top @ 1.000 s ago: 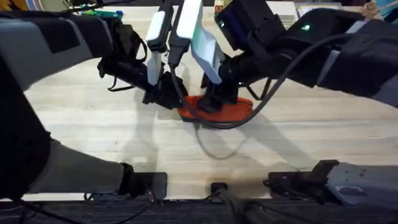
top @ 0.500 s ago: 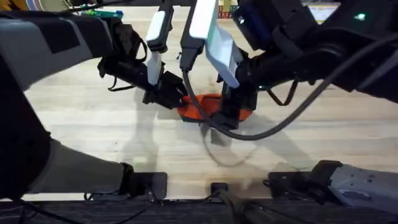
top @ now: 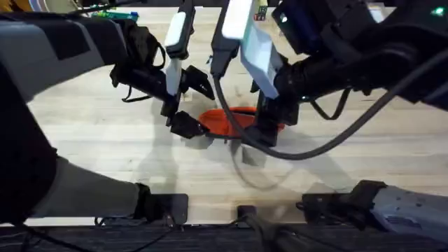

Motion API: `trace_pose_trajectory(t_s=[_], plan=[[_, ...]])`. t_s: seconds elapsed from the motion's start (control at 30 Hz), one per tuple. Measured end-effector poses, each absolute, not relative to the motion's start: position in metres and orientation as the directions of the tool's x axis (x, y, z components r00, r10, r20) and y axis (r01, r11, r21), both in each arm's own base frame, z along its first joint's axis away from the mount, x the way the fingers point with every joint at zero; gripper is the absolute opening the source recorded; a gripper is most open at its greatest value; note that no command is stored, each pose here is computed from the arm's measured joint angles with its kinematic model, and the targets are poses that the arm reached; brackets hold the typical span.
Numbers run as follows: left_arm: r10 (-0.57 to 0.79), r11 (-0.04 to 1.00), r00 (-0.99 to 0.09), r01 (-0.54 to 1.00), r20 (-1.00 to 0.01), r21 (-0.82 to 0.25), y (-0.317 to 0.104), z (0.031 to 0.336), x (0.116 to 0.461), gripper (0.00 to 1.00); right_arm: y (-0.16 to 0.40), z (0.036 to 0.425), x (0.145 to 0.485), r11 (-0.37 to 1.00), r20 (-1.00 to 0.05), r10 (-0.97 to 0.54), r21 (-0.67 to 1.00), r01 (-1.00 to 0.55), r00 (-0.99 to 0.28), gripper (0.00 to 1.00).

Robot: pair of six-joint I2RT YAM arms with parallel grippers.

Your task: Unzip the bag, pick up the pens from the table one at a time and place them inside, then zip the bag closed.

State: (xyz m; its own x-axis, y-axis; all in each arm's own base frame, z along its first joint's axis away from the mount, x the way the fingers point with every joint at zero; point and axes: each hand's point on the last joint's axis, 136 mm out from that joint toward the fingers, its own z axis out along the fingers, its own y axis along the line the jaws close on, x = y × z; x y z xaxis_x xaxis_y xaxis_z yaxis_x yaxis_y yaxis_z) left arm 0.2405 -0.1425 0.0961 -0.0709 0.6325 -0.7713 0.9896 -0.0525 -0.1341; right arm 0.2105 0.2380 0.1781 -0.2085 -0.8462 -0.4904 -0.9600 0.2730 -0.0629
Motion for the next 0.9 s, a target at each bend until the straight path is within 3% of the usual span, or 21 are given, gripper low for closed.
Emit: trace_pose_trajectory(t_s=[0.4, 0.53, 0.57, 0.63, 0.9], plan=[[0.634, -0.053, -0.065, 0.99, -0.771, -0.127, -0.142, 0.104, 0.243, 0.995, 0.222, 0.194, 0.224, 0.333, -0.487, -0.834, -0.067, -0.941, -0.26, 0.995], [0.634, -0.054, -0.017, 0.996, -0.773, -0.065, -0.142, 0.126, 0.246, 0.995, 0.212, 0.192, 0.227, 0.343, -0.471, -0.838, -0.066, -0.937, -0.274, 0.996], [0.632, -0.054, 0.043, 0.998, -0.774, 0.012, -0.142, 0.147, 0.249, 0.995, 0.205, 0.19, 0.229, 0.352, -0.458, -0.842, -0.064, -0.934, -0.286, 0.995], [0.63, -0.05, 0.076, 0.997, -0.773, 0.057, -0.142, 0.158, 0.249, 0.995, 0.203, 0.19, 0.23, 0.353, -0.454, -0.844, -0.065, -0.933, -0.287, 0.995], [0.634, -0.003, 0.09, 0.994, -0.768, 0.114, -0.129, 0.173, 0.252, 0.995, 0.197, 0.188, 0.234, 0.344, -0.433, -0.86, -0.102, -0.933, -0.27, 0.996]])
